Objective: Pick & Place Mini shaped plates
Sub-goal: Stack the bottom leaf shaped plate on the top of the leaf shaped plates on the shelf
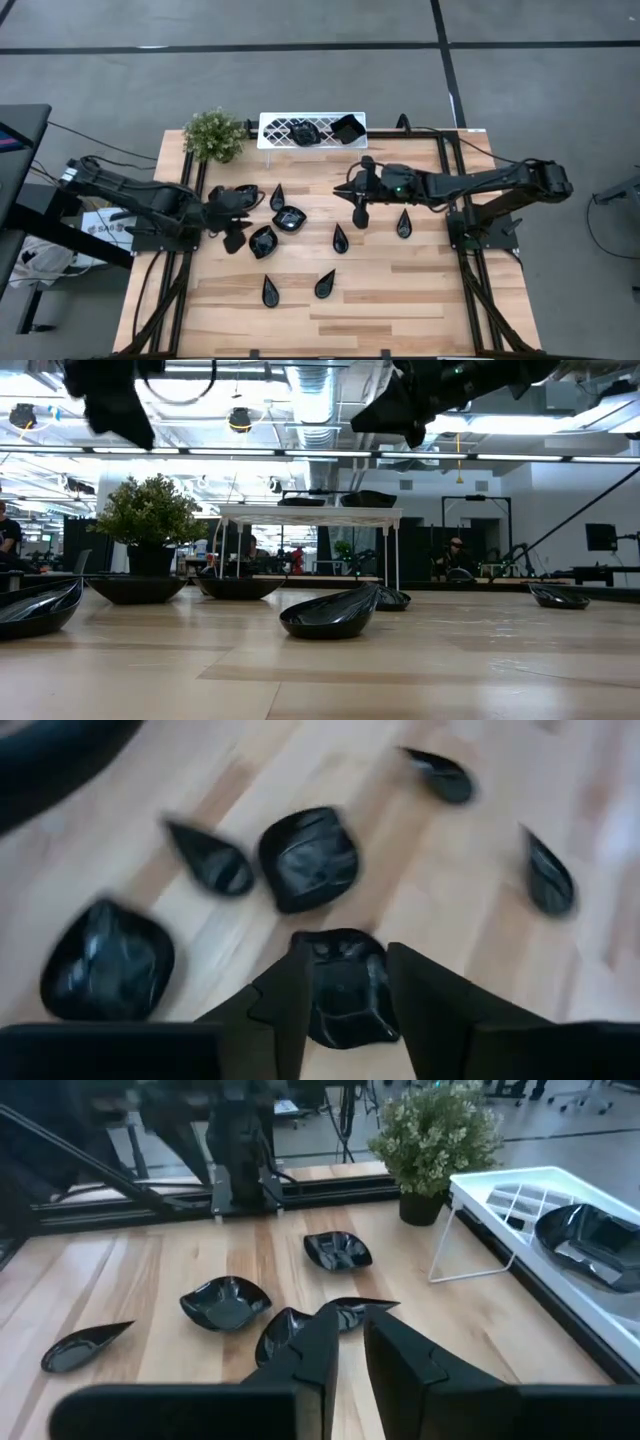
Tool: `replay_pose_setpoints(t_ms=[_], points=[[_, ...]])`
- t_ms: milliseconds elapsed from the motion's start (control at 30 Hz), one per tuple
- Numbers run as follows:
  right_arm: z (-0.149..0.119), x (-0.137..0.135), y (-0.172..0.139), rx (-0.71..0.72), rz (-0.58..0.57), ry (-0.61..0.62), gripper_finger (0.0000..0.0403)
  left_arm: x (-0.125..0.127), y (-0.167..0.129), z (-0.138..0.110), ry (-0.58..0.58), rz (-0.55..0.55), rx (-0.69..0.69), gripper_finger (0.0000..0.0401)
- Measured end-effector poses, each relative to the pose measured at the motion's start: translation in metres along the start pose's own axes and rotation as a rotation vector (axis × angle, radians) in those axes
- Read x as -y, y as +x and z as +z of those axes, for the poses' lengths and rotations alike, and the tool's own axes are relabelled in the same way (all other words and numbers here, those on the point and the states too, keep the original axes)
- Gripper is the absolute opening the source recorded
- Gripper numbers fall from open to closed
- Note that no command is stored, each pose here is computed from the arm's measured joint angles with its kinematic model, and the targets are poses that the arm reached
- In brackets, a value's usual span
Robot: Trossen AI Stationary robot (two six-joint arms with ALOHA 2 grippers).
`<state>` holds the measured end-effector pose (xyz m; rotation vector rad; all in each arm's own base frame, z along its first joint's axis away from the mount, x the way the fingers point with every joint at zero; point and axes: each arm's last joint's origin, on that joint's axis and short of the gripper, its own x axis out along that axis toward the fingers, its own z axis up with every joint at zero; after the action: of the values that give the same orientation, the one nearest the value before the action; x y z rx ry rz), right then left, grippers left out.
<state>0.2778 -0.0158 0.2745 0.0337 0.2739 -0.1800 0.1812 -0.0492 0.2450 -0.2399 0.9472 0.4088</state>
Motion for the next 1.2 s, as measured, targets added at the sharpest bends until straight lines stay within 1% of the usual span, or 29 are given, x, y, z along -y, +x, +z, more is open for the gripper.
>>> replay_pose_setpoints(t_ms=[67,133,233,300,367,433,633,800,900,1067,1200], points=[[0.000,-0.001,0.000,-0.003,0.004,0.003,0.0047,-0.006,0.011,-0.007,-0.113,0.033,-0.018,0.0146],[0.000,-0.001,0.000,-0.005,0.004,0.003,0.0047,-0.009,0.021,-0.017,-0.197,0.052,-0.034,0.0154],[-0.001,-0.003,0.000,-0.010,0.011,0.012,0.0047,-0.010,0.038,-0.030,-0.323,0.033,-0.022,0.0162],[-0.002,-0.003,0.001,-0.013,0.011,0.014,0.0047,-0.009,0.048,-0.036,-0.402,-0.020,-0.017,0.0164],[-0.002,-0.005,0.000,-0.012,0.015,0.022,0.0047,-0.008,0.056,-0.043,-0.452,-0.088,-0.024,0.0166],[-0.002,-0.005,0.000,-0.013,0.016,0.027,0.0047,-0.009,0.063,-0.050,-0.508,-0.118,-0.035,0.0169],[-0.002,-0.005,0.000,-0.012,0.016,0.050,0.0047,-0.018,0.076,-0.070,-0.614,-0.077,-0.073,0.0180],[-0.002,-0.005,0.000,-0.012,0.016,0.054,0.0047,-0.019,0.077,-0.071,-0.625,-0.073,-0.068,0.0179],[-0.002,-0.005,0.000,-0.012,0.016,0.055,0.0047,-0.019,0.077,-0.071,-0.591,-0.064,-0.068,0.0177],[-0.002,-0.005,0.000,-0.012,0.016,0.062,0.0047,-0.020,0.081,-0.074,-0.512,-0.018,-0.082,0.0177],[-0.002,-0.005,0.000,-0.012,0.016,0.062,0.0047,-0.019,0.086,-0.076,-0.489,0.010,-0.096,0.0177]])
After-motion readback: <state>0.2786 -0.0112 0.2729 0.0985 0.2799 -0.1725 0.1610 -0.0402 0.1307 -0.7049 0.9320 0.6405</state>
